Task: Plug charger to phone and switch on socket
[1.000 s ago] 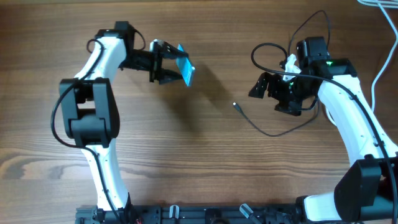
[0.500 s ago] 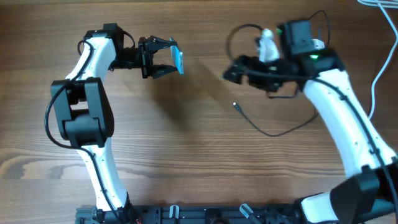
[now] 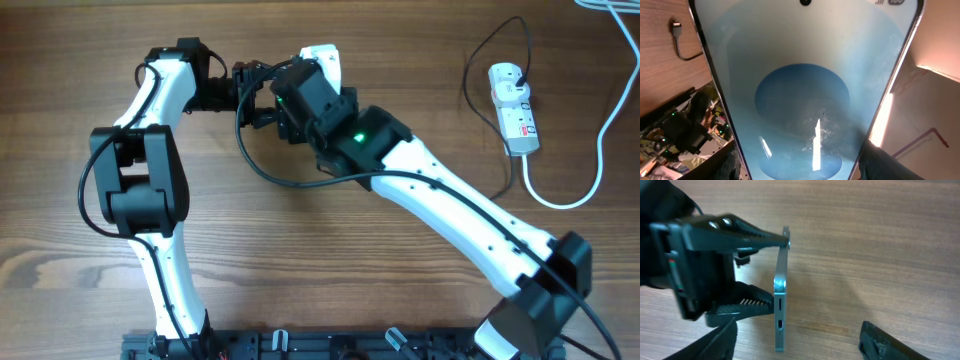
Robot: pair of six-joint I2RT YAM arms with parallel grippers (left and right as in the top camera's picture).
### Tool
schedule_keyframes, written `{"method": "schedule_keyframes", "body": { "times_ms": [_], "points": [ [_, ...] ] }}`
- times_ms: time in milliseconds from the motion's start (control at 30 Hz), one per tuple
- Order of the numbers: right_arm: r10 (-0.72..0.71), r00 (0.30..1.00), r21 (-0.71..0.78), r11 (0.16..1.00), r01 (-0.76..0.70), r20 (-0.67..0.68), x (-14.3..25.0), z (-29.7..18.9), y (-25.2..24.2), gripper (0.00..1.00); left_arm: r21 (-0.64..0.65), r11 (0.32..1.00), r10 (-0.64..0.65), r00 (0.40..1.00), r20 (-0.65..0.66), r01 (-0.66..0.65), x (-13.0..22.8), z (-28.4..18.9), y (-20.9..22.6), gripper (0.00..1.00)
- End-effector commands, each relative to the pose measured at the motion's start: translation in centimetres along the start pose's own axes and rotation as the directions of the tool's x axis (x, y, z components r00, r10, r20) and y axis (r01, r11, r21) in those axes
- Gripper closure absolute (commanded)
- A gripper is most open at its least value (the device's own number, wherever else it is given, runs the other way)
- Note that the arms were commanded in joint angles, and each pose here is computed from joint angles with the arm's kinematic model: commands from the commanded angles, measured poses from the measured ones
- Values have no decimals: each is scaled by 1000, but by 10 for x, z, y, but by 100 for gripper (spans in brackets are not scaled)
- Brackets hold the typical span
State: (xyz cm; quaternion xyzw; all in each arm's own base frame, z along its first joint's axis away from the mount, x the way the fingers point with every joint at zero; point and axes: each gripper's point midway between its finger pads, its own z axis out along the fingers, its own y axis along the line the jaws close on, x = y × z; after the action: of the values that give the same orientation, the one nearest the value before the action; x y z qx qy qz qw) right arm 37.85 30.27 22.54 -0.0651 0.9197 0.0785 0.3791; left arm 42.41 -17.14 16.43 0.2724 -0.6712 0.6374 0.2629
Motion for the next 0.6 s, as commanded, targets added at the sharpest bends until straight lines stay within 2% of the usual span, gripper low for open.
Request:
{"method": "schedule_keyframes", "body": {
  "times_ms": [0,100,200,267,333,367,500,567],
  "points": [
    [1,1000,28,1000,-2,15,-1,11,1,26,35,999,1,999,-43,0,14,5,-9,41],
    [-1,1000,15,1000,1,-1,4,21,6,39,33,999,1,999,-45,0,14,6,-9,41],
    [-9,1000,30,999,10,-8,8,31,6,43,30,1000,1,999,-48,0,15,8,-8,41],
    [-6,1000,28,1000,7,-2,7,34,8,52,28,1000,1,999,-50,1,15,9,-8,41],
    [-7,1000,36,999,7,1,8,37,7,56,28,1000,1,999,-50,0,15,9,-8,41],
    [-8,1000,41,999,8,0,8,38,7,64,28,1000,1,999,-50,0,15,9,-8,41],
    [-11,1000,50,999,12,-10,13,47,6,67,28,1000,1,999,-50,0,15,9,-8,41],
    [-10,1000,49,999,10,-7,12,47,7,73,28,1000,1,999,-50,0,15,9,-8,40]
  ]
}}
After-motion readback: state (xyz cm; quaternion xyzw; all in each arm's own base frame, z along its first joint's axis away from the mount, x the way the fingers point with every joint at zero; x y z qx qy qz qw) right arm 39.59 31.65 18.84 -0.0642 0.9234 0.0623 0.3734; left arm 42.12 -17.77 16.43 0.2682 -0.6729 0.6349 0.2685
